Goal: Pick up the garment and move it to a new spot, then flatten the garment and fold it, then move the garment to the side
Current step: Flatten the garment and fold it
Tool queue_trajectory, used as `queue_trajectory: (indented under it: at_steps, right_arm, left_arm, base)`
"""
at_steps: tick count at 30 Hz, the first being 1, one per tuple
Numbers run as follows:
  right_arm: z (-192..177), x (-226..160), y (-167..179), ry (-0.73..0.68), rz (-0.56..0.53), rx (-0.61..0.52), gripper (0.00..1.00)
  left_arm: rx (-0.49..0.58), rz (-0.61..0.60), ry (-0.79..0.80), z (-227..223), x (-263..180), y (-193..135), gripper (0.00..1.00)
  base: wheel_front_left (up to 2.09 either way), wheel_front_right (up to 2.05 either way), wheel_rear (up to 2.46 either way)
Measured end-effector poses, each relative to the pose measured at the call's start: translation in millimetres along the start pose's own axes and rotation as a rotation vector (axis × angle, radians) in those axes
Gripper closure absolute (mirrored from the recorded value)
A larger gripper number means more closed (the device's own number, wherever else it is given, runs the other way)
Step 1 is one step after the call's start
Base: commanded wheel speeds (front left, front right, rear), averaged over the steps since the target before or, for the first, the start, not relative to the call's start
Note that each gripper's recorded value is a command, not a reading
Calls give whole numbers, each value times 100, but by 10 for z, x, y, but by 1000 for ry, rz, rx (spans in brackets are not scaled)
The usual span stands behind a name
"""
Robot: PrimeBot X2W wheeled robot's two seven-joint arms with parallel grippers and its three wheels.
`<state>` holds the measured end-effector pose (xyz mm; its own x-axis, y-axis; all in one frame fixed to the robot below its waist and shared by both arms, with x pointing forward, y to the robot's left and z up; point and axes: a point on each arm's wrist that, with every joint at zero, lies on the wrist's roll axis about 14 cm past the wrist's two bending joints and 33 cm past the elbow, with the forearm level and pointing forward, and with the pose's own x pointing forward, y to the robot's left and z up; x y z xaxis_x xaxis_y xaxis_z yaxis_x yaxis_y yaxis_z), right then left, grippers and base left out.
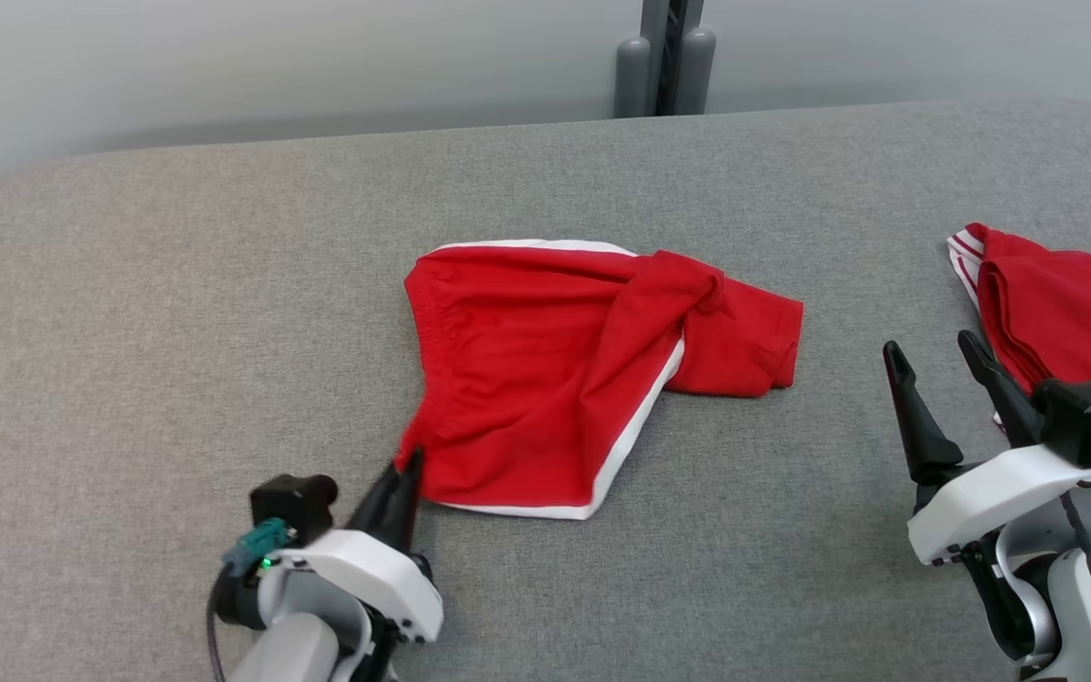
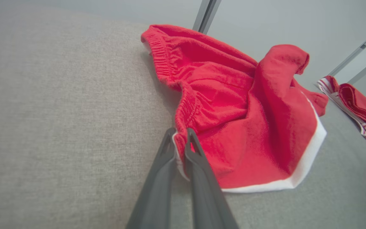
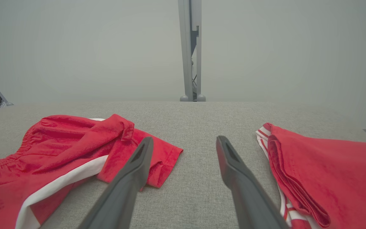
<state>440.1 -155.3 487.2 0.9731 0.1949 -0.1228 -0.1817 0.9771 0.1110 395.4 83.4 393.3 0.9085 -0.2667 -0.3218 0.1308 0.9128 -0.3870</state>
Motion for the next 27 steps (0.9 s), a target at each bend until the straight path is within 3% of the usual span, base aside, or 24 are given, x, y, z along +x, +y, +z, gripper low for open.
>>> queue_trajectory:
  at_steps: [6, 13, 14, 15, 27]
  right_arm:
    - [-21, 23, 116, 6, 28, 0, 0]
    - [-189, 71, 484, 65, 125, 1, 0]
    - [-234, 72, 540, 84, 140, 1, 0]
    - [-275, 73, 587, 97, 153, -2, 0]
    - [-775, -153, 1340, 307, 374, 110, 0]
  left_arm:
    - [23, 116, -146, 432, -33, 357, 100]
    - [52, 251, -272, 835, -232, 734, 100]
    - [52, 259, -271, 815, -262, 752, 75]
    - [54, 272, -273, 808, -294, 774, 0]
    - [52, 258, -322, 861, -460, 718, 0]
  base:
    - [0, 0, 0]
    - [0, 0, 0]
    - [0, 0, 0]
    - [0, 0, 0]
    - [0, 0, 0]
